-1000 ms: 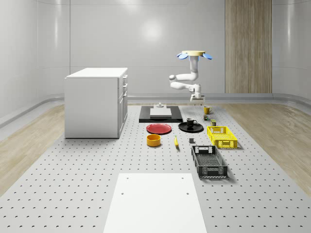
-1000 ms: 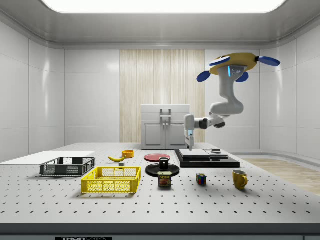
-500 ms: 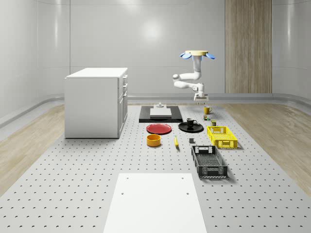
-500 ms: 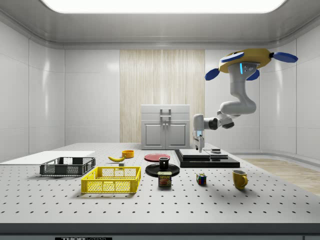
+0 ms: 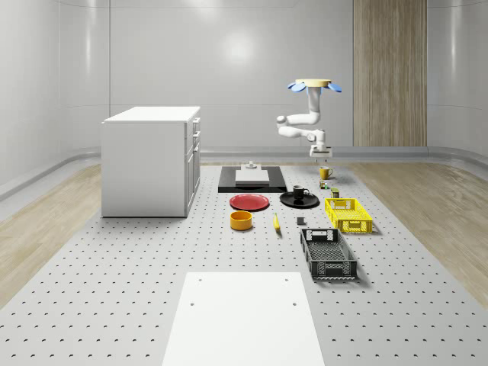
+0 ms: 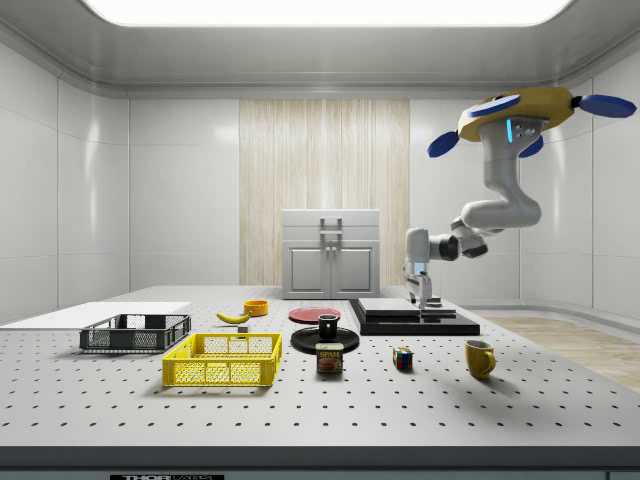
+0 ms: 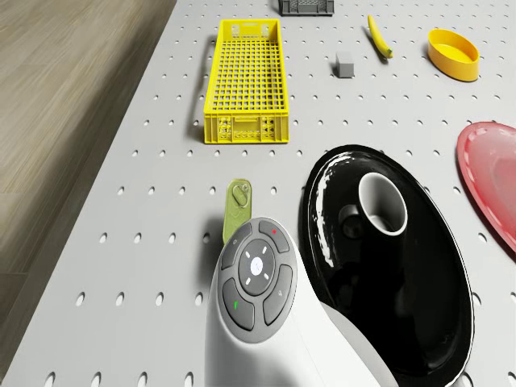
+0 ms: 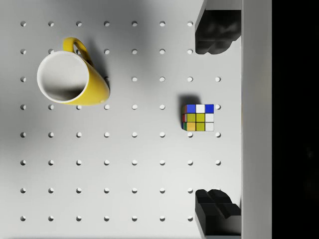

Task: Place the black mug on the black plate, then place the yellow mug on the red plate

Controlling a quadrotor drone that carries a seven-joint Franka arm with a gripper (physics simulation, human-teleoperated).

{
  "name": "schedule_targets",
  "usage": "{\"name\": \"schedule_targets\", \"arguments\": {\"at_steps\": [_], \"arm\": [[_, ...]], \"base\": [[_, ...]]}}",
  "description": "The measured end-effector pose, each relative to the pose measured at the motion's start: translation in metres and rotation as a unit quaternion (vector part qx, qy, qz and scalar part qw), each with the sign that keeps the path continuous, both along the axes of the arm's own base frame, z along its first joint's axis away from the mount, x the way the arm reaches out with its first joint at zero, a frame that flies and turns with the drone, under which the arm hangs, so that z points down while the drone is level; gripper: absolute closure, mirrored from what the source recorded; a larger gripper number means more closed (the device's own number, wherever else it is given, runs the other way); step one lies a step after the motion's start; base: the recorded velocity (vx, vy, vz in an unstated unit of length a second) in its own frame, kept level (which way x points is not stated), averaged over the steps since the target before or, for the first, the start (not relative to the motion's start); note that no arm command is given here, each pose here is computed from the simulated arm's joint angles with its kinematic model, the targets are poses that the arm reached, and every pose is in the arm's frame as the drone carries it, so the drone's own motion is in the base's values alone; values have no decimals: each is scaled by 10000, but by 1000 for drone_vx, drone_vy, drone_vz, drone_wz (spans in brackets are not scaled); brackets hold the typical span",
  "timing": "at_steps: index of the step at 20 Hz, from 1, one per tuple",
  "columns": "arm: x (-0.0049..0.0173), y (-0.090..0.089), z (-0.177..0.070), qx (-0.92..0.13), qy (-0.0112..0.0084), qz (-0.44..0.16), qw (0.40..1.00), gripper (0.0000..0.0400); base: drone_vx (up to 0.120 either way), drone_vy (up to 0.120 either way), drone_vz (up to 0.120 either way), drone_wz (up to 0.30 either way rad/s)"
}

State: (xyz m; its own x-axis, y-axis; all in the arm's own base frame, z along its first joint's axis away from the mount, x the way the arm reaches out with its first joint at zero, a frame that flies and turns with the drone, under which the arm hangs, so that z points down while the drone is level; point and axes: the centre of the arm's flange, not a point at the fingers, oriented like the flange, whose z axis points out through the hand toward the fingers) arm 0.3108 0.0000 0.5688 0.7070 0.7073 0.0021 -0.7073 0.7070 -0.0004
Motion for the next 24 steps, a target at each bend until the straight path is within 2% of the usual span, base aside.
{"name": "schedule_targets", "arguments": {"at_steps": [19,24], "arm": [[0,0,0,0,0,0,10000,0],[0,0,0,0,0,0,10000,0]], "base": [[-120,4,0,0],[-120,0,-112,0]]}}
